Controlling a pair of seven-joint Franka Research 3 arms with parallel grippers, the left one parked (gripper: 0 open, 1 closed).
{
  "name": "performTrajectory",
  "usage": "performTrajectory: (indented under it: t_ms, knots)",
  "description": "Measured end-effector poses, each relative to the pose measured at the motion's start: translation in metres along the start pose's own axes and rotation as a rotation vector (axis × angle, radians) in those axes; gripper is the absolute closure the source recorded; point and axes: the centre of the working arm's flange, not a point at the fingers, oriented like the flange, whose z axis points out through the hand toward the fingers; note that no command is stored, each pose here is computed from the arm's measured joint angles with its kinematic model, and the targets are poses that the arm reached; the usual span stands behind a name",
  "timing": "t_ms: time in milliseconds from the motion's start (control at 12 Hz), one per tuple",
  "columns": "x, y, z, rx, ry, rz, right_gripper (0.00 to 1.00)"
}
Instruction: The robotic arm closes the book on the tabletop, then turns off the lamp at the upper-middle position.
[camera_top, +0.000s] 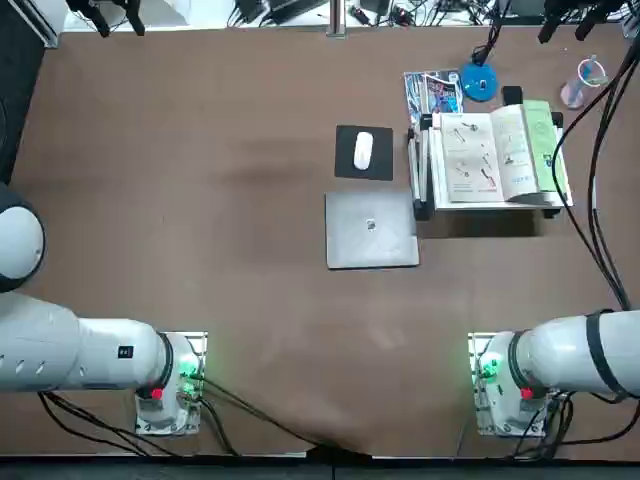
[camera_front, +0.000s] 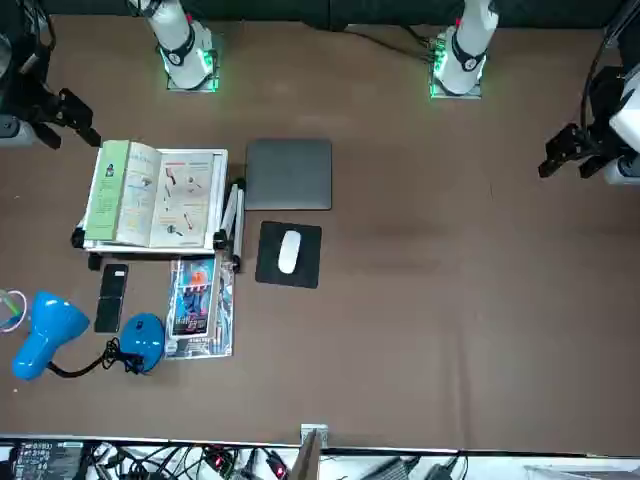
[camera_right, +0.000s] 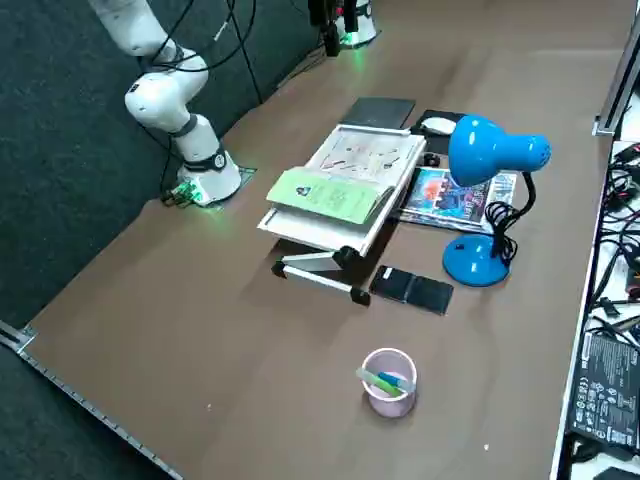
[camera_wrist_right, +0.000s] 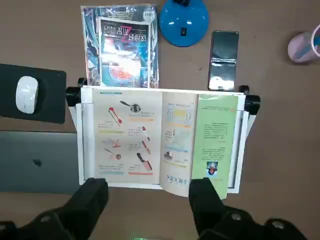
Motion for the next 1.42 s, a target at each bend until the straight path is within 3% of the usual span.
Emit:
performTrajectory:
  t_ms: [833, 1417]
  knots:
    - [0.002, 0.004, 0.003, 0.000, -0.005, 0.013, 0.00]
    - [0.003, 0.060, 0.015, 0.029, -0.034, 0.100, 0.00]
